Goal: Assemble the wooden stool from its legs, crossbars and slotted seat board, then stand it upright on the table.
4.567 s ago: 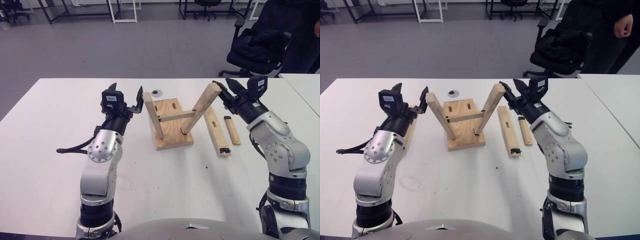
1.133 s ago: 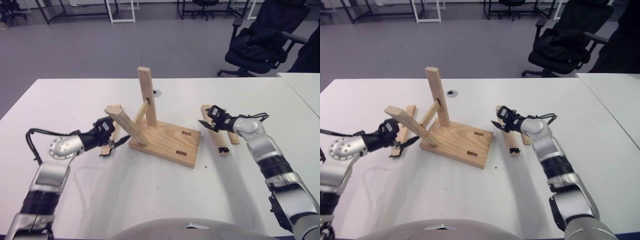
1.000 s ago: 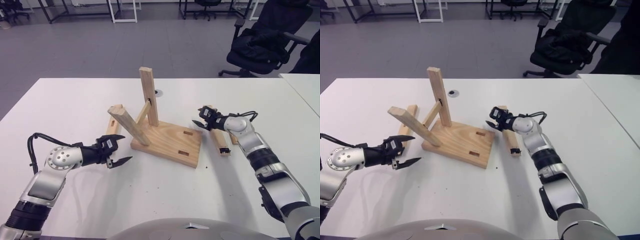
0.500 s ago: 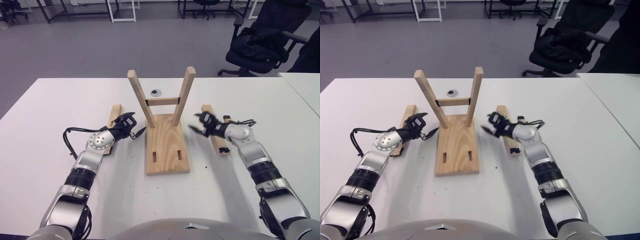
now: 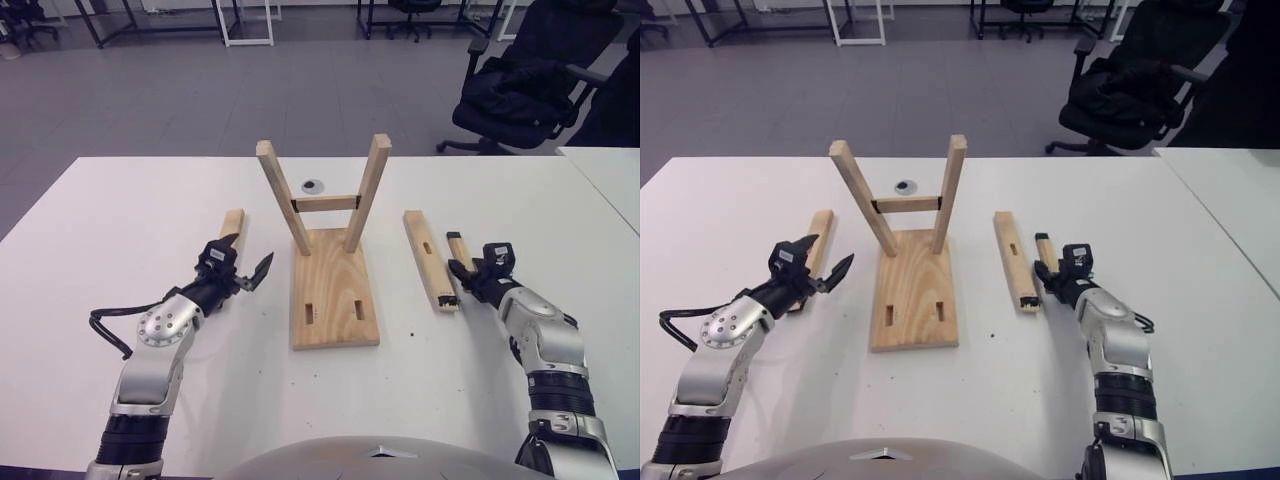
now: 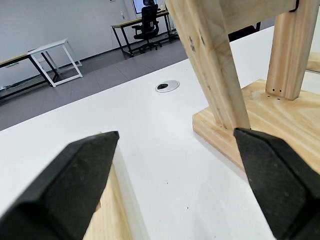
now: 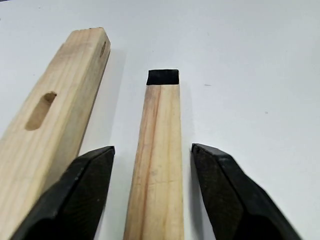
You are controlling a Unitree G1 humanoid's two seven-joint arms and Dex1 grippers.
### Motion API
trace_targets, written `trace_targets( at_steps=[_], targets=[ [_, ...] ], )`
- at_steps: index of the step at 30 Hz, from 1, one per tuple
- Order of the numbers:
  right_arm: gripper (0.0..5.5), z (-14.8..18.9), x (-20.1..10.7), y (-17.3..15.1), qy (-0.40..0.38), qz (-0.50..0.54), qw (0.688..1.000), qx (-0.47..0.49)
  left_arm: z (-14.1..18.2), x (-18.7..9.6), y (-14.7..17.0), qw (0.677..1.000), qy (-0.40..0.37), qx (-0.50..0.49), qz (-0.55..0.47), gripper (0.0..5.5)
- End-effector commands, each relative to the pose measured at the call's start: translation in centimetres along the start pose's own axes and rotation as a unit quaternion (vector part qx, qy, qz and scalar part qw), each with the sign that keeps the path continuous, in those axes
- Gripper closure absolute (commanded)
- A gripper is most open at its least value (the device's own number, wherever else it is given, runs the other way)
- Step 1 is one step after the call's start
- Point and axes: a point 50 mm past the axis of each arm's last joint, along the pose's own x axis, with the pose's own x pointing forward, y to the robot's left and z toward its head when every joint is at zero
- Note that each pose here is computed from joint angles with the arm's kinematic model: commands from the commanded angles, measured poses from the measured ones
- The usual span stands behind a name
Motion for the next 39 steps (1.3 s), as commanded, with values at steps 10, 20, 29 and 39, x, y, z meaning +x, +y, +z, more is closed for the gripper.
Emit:
trace_targets(
  at_steps=[10, 20, 29, 39],
  targets=[
    [4.2, -2.1, 0.0, -0.7, 0.061, -0.048, 0.997, -0.031, 6.5, 0.5, -2.3, 0.992, -0.091, -0.028, -0.079, 1.26],
    [4.2, 18.3, -5.9, 9.1, -0.46, 0.111, 0.848, -0.238, 20.2, 2.6, -0.2, 0.877, -0.335, -0.245, -0.24, 1.26],
    [4.2, 17.0, -8.9, 18.0, -0.491, 0.316, 0.76, -0.286, 20.6, 4.9, -1.5, 0.854, -0.315, -0.303, -0.281, 1.62],
    [4.2, 16.9, -8.0, 17.9, -0.488, 0.297, 0.764, -0.3, 19.9, 4.6, -1.9, 0.829, -0.31, -0.376, -0.275, 3.48]
  ],
)
